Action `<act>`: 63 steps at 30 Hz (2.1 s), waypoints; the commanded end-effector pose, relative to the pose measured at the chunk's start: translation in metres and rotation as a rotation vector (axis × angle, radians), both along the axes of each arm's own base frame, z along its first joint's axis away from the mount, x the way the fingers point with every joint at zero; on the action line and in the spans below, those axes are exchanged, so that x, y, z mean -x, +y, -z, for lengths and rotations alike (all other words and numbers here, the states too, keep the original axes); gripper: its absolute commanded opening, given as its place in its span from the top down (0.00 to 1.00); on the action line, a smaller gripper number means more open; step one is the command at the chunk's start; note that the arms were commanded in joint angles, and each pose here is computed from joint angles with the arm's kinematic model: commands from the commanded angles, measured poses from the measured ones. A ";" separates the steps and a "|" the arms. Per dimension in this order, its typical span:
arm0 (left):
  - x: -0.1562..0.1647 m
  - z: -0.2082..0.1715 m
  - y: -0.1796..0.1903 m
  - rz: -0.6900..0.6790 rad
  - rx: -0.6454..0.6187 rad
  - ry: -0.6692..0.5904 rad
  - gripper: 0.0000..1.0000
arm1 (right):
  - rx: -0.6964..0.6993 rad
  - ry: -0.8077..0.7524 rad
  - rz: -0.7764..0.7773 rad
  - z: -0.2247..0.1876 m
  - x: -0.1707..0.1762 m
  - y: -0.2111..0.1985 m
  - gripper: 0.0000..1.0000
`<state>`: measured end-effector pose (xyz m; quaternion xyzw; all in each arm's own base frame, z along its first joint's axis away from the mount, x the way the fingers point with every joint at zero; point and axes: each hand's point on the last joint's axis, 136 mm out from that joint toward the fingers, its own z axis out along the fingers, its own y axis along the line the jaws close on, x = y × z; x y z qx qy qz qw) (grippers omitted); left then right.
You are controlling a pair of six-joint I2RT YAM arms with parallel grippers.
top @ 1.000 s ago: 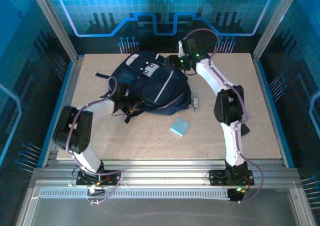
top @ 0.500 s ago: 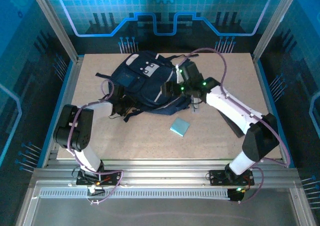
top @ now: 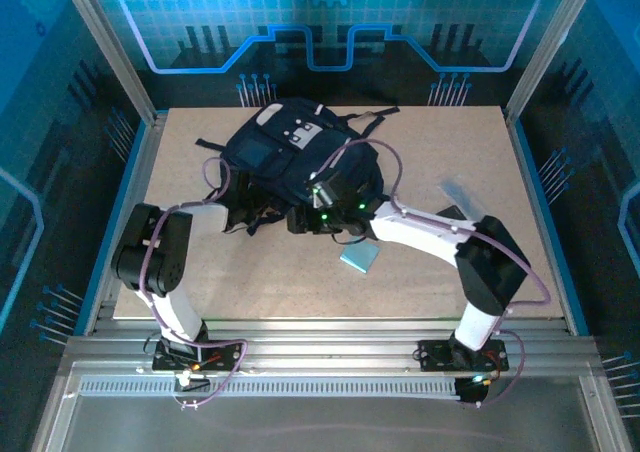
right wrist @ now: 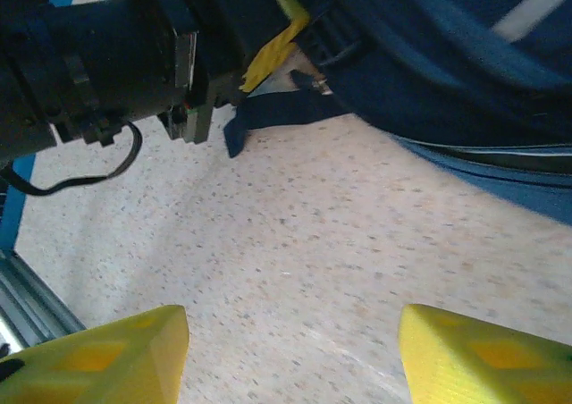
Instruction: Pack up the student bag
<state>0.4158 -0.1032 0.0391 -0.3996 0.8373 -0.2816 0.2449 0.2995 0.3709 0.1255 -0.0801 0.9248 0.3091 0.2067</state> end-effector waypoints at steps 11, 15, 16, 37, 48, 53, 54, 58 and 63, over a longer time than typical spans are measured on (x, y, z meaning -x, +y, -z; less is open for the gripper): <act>0.014 -0.086 -0.053 0.029 0.200 -0.188 1.00 | -0.060 0.011 0.229 0.032 -0.023 0.014 0.44; 0.016 -0.090 -0.061 0.032 0.223 -0.195 1.00 | 0.051 -0.076 0.261 0.043 -0.031 0.011 0.43; 0.016 -0.092 -0.064 0.036 0.226 -0.196 1.00 | 0.095 -0.116 0.281 0.046 -0.035 0.008 0.43; 0.029 -0.091 -0.068 0.035 0.215 -0.180 1.00 | 0.079 -0.407 0.329 0.023 -0.084 0.020 0.83; -0.004 -0.077 -0.025 -0.046 0.137 -0.208 1.00 | 0.001 -0.137 0.102 0.037 -0.049 -0.010 1.00; -0.017 -0.082 -0.014 -0.033 0.113 -0.231 1.00 | 0.066 0.007 -0.036 0.057 -0.027 -0.034 1.00; -0.020 -0.083 -0.012 -0.029 0.107 -0.232 1.00 | 0.090 0.038 -0.063 0.060 -0.024 -0.040 1.00; -0.025 -0.085 -0.005 -0.006 0.077 -0.236 1.00 | 0.128 0.157 -0.088 0.068 -0.017 -0.066 1.00; -0.034 -0.087 0.004 0.021 0.063 -0.235 1.00 | 0.165 0.198 -0.109 0.071 -0.023 -0.095 1.00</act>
